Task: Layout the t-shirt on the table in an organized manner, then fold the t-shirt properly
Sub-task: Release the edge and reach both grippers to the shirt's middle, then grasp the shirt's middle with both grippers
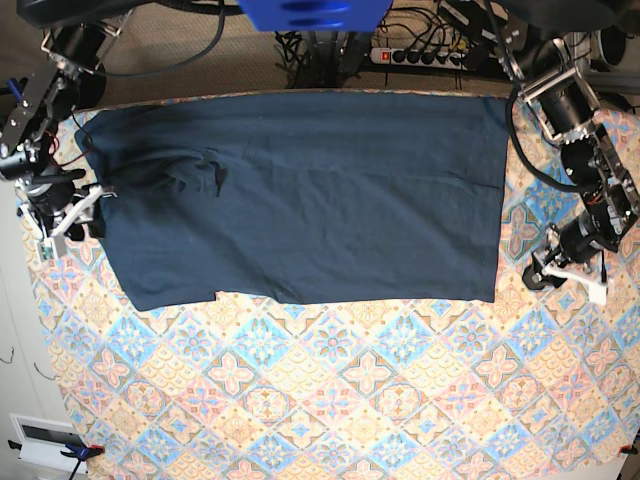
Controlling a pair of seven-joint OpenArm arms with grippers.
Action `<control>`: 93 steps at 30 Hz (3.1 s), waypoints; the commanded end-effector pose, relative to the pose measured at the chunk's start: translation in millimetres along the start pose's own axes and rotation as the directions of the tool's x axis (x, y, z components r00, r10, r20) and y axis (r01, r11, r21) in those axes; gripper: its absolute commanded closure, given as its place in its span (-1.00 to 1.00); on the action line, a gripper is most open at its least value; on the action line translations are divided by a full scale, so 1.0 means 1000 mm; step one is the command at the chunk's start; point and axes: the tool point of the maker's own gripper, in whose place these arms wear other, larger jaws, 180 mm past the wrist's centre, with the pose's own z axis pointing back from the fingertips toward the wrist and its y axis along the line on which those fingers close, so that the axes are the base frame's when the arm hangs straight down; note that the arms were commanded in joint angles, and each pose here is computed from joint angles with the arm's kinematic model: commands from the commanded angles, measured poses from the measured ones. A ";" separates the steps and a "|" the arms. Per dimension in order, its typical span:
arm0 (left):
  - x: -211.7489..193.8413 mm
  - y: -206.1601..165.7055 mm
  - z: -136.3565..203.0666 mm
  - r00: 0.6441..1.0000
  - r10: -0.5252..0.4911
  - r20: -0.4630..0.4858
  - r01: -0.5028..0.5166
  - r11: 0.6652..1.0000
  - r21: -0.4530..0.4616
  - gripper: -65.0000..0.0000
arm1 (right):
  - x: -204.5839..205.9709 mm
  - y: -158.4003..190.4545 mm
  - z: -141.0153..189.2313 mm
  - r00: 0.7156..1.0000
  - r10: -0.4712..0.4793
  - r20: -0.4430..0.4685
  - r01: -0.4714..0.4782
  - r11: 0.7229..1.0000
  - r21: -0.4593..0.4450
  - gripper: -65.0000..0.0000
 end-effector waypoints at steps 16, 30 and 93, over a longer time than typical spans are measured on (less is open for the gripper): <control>-0.015 -0.005 -0.080 0.994 -0.105 -0.042 0.108 0.991 0.078 0.15 | 0.029 0.007 -0.007 0.996 0.084 0.031 -0.084 0.996 0.000 0.32; -0.073 -0.058 -0.099 0.968 -0.190 -0.166 0.175 0.980 -0.098 0.26 | 0.036 0.000 -0.007 0.995 0.091 0.037 -0.091 0.996 -0.014 0.31; -0.057 -0.064 -0.051 0.945 -0.324 -0.040 0.313 0.935 -0.169 1.00 | 0.023 0.016 -0.163 0.974 0.211 -0.081 -0.185 0.951 0.246 0.76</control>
